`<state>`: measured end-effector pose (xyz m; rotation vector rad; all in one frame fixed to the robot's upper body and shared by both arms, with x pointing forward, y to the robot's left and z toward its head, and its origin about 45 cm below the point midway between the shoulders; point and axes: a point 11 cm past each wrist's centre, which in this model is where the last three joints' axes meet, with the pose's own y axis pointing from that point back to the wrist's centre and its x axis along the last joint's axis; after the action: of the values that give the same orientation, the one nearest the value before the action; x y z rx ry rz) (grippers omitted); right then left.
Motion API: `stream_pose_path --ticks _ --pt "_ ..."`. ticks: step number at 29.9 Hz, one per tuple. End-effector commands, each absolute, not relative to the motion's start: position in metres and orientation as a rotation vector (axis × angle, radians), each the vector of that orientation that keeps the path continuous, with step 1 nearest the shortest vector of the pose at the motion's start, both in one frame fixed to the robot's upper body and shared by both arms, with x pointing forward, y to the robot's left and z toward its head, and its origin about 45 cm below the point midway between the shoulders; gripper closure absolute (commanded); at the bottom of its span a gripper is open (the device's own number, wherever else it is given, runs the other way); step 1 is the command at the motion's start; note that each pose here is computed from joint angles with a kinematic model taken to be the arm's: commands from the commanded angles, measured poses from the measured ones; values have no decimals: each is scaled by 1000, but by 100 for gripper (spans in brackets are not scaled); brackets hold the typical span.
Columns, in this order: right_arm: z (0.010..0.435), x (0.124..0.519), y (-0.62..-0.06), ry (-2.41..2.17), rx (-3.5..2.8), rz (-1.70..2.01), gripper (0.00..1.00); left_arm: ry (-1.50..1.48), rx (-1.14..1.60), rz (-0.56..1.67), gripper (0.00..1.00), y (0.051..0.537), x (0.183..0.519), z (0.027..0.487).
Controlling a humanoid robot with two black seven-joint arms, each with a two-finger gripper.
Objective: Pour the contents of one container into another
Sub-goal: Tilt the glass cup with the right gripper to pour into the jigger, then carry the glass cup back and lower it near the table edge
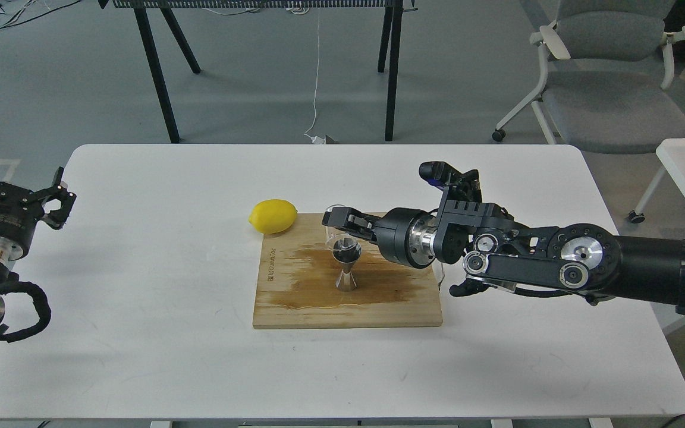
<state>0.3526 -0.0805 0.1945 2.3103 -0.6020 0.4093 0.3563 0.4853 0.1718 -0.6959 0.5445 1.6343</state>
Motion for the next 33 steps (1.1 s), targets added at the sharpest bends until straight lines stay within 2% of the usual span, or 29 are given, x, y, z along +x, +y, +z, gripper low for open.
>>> stream_pose_path --ticks 1,12,20,25,33 --pt "196 354 -81 -600 2306 426 59 544 -695 1636 1 486 356 172" --pt "201 359 -80 -641 2329 388 59 543 -694 1641 1 487 356 171" --pt "227 378 -91 -933 2490 58 59 545 -692 1641 1 487 355 170" --pt "241 397 -129 -1234 2573 -272 59 545 -692 1641 1 487 355 170" --pt "253 416 -228 -1813 2593 -1002 58 546 -691 1641 1 487 355 170"
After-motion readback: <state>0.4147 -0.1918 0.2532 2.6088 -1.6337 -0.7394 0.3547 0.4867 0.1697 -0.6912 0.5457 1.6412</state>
